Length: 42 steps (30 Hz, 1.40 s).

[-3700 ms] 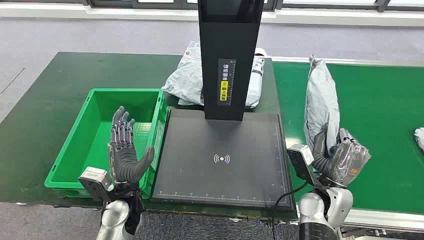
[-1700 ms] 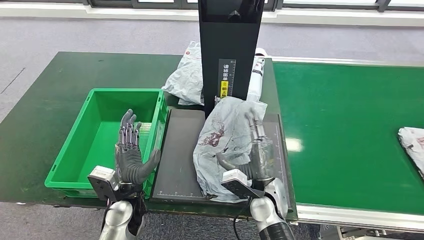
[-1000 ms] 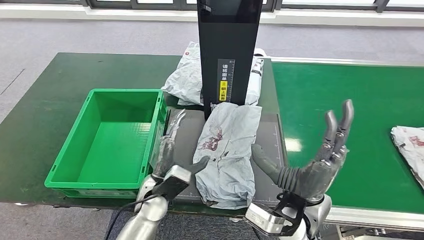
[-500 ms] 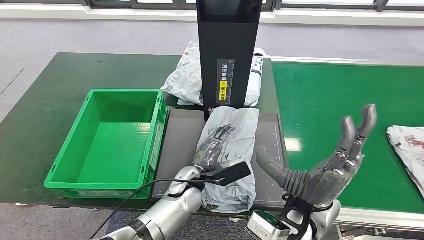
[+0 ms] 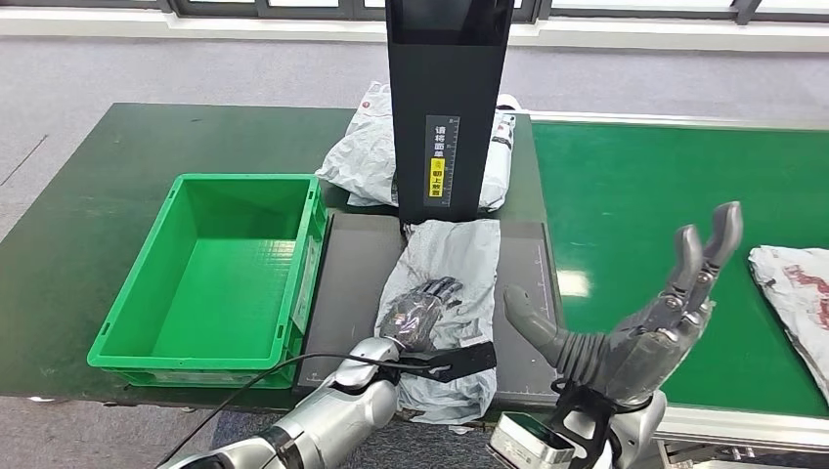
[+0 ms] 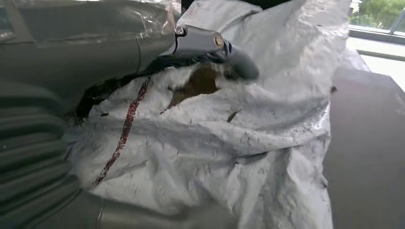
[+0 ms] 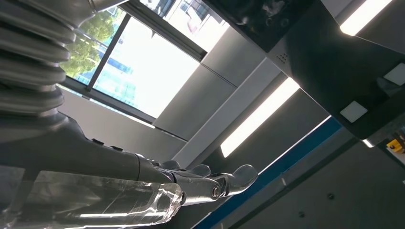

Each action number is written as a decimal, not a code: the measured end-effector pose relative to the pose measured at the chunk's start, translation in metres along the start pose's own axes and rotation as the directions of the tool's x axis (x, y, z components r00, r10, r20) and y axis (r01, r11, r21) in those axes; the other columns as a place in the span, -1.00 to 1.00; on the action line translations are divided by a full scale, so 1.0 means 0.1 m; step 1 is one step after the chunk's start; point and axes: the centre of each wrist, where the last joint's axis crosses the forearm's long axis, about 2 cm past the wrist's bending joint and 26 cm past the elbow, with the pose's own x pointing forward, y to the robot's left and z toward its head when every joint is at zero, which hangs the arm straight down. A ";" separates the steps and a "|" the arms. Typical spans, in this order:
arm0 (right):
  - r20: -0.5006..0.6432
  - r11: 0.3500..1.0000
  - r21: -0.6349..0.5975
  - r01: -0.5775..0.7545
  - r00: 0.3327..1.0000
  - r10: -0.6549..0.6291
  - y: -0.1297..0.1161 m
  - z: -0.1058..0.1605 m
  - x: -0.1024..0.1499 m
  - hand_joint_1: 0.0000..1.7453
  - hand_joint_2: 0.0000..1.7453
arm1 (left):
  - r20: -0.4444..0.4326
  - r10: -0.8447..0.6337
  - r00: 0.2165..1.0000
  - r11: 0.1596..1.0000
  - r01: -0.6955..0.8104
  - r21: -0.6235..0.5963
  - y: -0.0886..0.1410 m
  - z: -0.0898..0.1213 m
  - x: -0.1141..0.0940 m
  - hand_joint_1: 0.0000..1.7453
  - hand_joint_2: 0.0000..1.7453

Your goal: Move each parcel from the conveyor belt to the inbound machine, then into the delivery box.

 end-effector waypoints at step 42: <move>0.038 0.999 0.029 -0.031 0.999 0.030 0.01 0.00 0.02 -1.00 1.00 | 0.020 -0.400 0.916 0.392 0.151 0.908 1.64 0.37 0.55 1.00 1.00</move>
